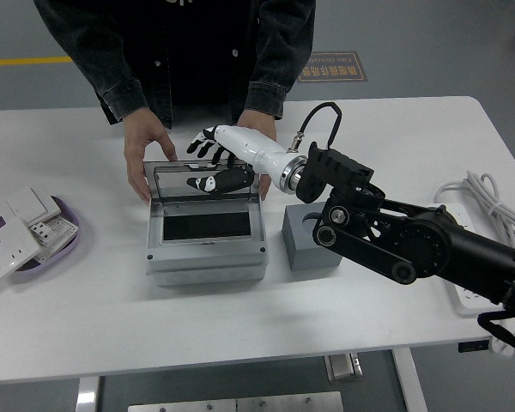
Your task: Pick up the cylinder from the cube,place it in the box,flap close box
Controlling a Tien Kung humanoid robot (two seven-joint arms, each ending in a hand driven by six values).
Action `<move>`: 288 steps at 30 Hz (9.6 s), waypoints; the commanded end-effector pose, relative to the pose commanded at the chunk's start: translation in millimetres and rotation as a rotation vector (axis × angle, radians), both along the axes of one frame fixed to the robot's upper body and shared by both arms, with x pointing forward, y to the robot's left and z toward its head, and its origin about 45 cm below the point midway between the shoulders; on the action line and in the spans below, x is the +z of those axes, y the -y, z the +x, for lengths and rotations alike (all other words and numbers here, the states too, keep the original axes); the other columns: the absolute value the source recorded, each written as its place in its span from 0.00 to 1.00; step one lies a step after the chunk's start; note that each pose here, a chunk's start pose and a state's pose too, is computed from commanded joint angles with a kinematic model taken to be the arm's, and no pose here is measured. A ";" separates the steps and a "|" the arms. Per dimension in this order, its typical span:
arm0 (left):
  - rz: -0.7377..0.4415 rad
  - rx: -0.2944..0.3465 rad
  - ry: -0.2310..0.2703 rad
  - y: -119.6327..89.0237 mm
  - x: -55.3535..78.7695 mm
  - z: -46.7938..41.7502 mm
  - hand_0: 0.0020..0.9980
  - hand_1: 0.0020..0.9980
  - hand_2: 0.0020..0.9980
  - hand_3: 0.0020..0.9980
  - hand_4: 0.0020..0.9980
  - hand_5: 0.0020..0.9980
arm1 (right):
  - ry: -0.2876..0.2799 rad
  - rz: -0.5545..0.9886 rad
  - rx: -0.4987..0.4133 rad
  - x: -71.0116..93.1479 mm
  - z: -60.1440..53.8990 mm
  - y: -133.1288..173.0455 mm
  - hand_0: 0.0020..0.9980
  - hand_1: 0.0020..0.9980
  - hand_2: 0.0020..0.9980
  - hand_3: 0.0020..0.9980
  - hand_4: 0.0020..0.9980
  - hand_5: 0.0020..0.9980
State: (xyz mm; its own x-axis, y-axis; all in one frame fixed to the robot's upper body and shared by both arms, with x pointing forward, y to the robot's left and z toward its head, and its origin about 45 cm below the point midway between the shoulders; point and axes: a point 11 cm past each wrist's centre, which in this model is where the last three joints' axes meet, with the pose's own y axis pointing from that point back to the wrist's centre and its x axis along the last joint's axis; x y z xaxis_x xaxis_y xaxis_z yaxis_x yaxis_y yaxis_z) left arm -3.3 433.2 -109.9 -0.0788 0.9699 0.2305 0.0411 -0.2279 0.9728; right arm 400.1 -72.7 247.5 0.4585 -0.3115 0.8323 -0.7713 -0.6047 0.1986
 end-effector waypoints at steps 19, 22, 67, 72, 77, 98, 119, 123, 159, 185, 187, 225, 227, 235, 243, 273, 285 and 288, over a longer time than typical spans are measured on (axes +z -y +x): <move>-0.011 -0.008 0.017 4.6 -1.8 -1.4 0.63 0.66 0.58 0.63 0.72 0.29 | -0.029 -0.056 0.035 -31.1 -47.0 12.3 0.35 0.54 0.66 0.71 0.73 0.38; -0.011 -0.007 0.020 4.5 -1.8 -0.9 0.63 0.66 0.58 0.63 0.72 0.29 | -0.034 -0.055 0.020 -32.6 -45.6 17.5 0.35 0.54 0.66 0.71 0.72 0.39; -0.012 0.008 -0.007 6.1 -2.5 -10.1 0.64 0.66 0.58 0.63 0.72 0.29 | 0.069 0.962 -0.738 -20.7 -53.8 300.1 0.74 0.69 0.70 0.75 0.84 0.36; -0.009 0.010 -0.012 4.9 -2.1 -11.4 0.64 0.66 0.58 0.64 0.72 0.29 | 0.072 0.973 -0.754 -23.0 -56.6 304.9 0.75 0.69 0.71 0.75 0.86 0.40; -0.014 0.016 -0.009 7.8 -3.1 -11.5 0.64 0.66 0.58 0.64 0.72 0.30 | 0.066 0.981 -0.752 -25.8 -58.0 303.2 0.76 0.69 0.70 0.74 0.85 0.39; -0.022 0.029 -0.001 13.2 -4.9 -9.7 0.64 0.66 0.58 0.64 0.72 0.30 | 0.045 1.197 -0.687 -22.5 -60.7 297.5 0.76 0.69 0.70 0.74 0.87 0.39; -0.017 0.031 -0.015 10.7 -4.1 -15.4 0.64 0.67 0.59 0.64 0.72 0.30 | 0.030 1.189 -0.676 -23.2 -62.4 296.0 0.77 0.69 0.70 0.74 0.88 0.52; -0.016 0.034 -0.019 10.2 -4.0 -16.8 0.64 0.67 0.59 0.64 0.72 0.30 | 0.013 1.183 -0.678 -27.6 -63.4 293.8 0.77 0.69 0.70 0.74 0.88 0.52; 0.008 0.036 -0.032 -3.0 0.8 -16.9 0.64 0.67 0.58 0.64 0.72 0.29 | 0.016 1.150 -0.737 -39.2 -76.3 304.0 0.77 0.69 0.69 0.71 0.87 0.56; -0.002 0.048 -0.024 2.9 -1.3 -15.0 0.64 0.67 0.58 0.65 0.72 0.29 | 0.016 1.146 -0.744 -39.2 -77.5 305.1 0.76 0.67 0.67 0.67 0.85 0.56; -0.001 0.049 -0.024 2.3 -1.1 -14.9 0.64 0.67 0.58 0.65 0.72 0.29 | 0.016 1.147 -0.744 -39.2 -77.3 304.5 0.76 0.67 0.67 0.67 0.85 0.56; 0.002 0.049 -0.012 0.7 -0.5 -11.2 0.64 0.67 0.58 0.65 0.72 0.29 | -0.002 1.147 -0.740 -40.9 -73.3 300.1 0.75 0.66 0.66 0.66 0.80 0.55; 0.001 0.048 -0.011 1.3 -0.7 -10.5 0.64 0.66 0.58 0.65 0.72 0.29 | -0.001 1.148 -0.738 -40.2 -72.9 299.9 0.74 0.66 0.66 0.66 0.80 0.55; -0.002 0.040 -0.002 2.4 -1.0 -4.7 0.64 0.66 0.58 0.65 0.72 0.30 | 0.008 1.151 -0.725 -35.0 -70.1 299.3 0.74 0.66 0.66 0.66 0.79 0.54; -0.003 0.021 0.019 1.5 -0.4 5.3 0.64 0.67 0.58 0.65 0.72 0.29 | 0.039 1.135 -0.706 -21.0 -61.6 303.6 0.74 0.66 0.66 0.66 0.78 0.53; 0.011 0.024 0.019 -5.9 2.5 7.8 0.64 0.66 0.58 0.65 0.72 0.29 | 0.062 1.133 -0.719 -19.8 -64.2 306.1 0.74 0.66 0.65 0.66 0.77 0.52; -0.003 0.036 0.022 2.4 -0.5 7.5 0.64 0.66 0.58 0.65 0.72 0.29 | 0.054 1.136 -0.737 -25.0 -67.6 308.5 0.74 0.66 0.65 0.66 0.76 0.52; 0.000 0.037 0.025 0.8 0.1 8.9 0.64 0.66 0.58 0.65 0.72 0.29 | 0.054 1.135 -0.739 -25.2 -67.6 308.8 0.74 0.66 0.65 0.66 0.76 0.52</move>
